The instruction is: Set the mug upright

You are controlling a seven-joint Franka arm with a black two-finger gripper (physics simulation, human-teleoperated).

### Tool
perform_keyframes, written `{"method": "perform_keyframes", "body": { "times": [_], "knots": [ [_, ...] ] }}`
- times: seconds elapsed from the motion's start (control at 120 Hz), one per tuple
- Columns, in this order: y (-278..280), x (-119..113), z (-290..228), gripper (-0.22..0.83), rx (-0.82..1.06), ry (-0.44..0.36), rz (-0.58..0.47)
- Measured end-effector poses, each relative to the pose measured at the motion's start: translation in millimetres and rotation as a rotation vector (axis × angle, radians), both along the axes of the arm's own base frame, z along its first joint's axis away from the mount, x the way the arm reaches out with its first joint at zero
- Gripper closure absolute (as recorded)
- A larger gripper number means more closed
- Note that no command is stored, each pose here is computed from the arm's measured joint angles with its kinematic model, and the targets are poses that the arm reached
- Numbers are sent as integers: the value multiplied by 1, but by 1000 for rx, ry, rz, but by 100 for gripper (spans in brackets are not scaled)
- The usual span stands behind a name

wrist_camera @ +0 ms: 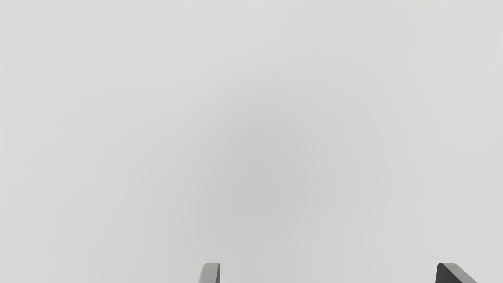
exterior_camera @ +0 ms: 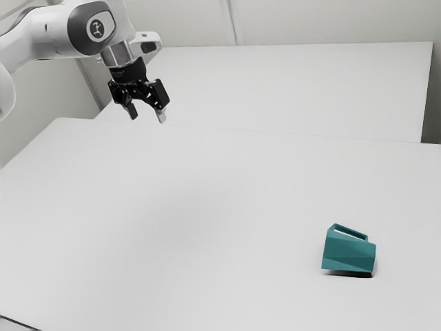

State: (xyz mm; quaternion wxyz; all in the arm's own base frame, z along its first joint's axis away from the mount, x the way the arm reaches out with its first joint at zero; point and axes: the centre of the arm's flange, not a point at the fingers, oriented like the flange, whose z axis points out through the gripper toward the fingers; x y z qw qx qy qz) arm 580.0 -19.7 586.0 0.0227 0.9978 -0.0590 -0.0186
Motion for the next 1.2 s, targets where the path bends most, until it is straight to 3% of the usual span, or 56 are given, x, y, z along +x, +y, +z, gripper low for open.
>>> {"method": "perform_keyframes", "body": {
  "times": [0.258,0.408,0.608,0.85,1.2],
  "knots": [
    [-1,1,0,0,-1,-8,-12],
    [-7,-5,-14,0,-15,27,-23],
    [-59,-33,-51,0,-144,86,-69],
    [-124,-60,-113,0,-321,81,-76],
    [-208,-47,-185,0,-582,62,-91]
  ]
}}
